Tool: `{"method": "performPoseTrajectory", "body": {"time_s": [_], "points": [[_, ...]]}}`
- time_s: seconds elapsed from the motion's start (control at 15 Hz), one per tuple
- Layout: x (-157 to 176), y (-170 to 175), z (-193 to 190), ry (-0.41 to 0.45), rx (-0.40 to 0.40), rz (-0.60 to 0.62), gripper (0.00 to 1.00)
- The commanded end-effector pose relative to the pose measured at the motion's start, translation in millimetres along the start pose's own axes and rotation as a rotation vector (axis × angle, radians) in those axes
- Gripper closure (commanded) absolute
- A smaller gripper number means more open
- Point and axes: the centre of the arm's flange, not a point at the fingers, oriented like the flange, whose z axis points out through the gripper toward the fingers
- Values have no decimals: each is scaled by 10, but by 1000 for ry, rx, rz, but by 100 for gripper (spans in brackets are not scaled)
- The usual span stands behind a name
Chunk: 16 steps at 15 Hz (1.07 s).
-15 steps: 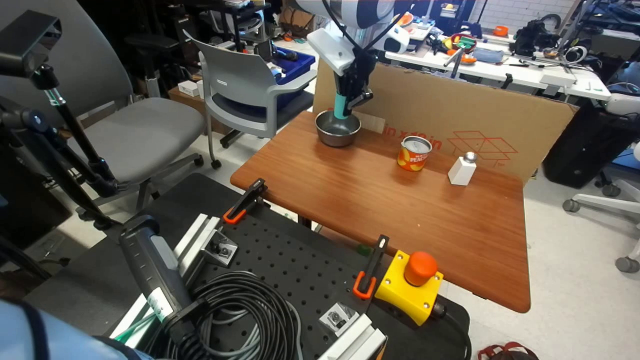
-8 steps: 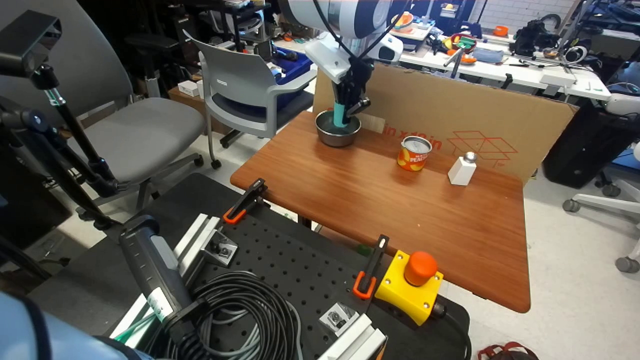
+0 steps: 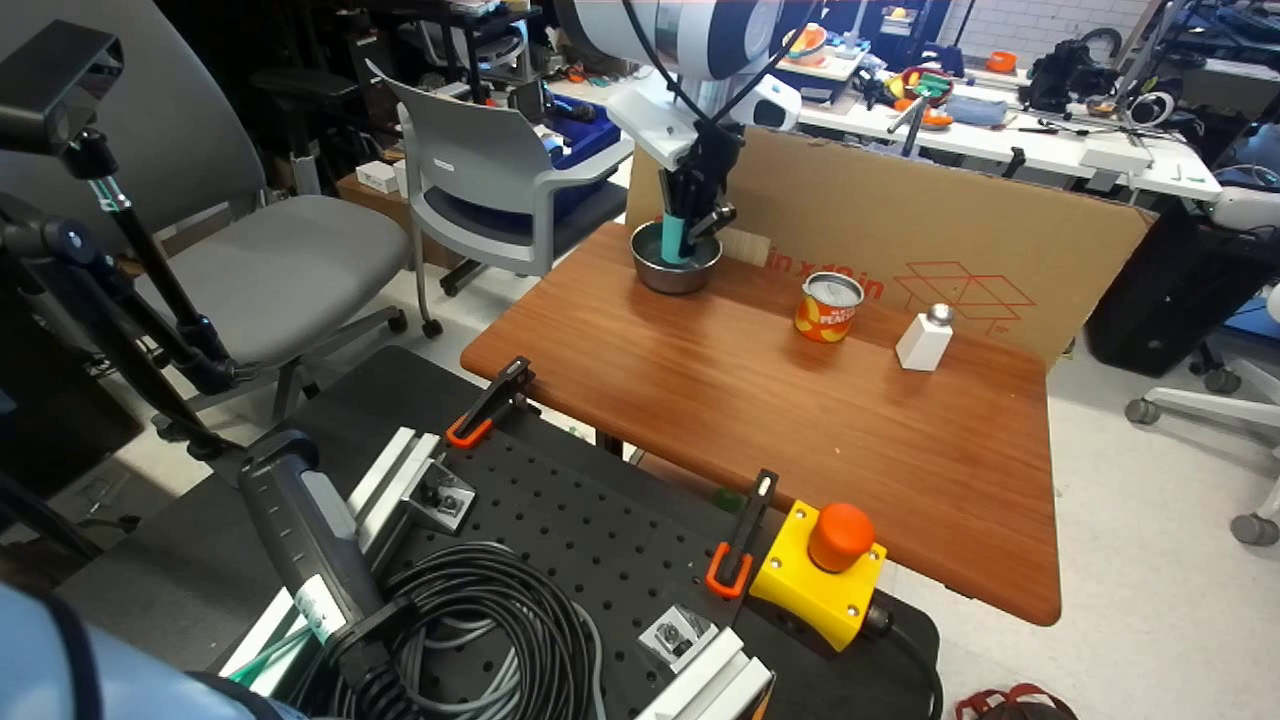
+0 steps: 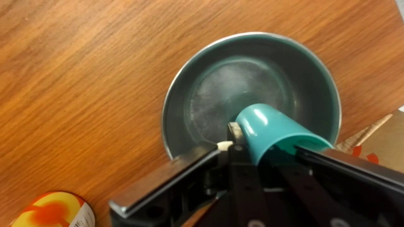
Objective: Put the cup in the silver bowl.
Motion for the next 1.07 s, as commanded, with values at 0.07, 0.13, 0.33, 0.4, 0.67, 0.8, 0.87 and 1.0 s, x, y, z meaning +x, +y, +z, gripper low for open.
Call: {"method": "performPoseTrajectory", "body": {"time_s": [0.07, 0.13, 0.33, 0.4, 0.67, 0.8, 0.87, 1.0], "points": [[-9, -52, -15, 15, -31, -11, 99], [-16, -49, -10, 15, -35, -13, 98], [-22, -33, 3, 9, -45, -12, 63], [-28, -26, -1, 6, -48, -13, 57], [-121, -3, -90, 3, -44, -35, 27], [-213, -7, -201, 4, -36, -52, 12], [-285, -6, -284, 6, -33, -66, 4], [-439, -8, -478, 16, -25, -89, 0]]}}
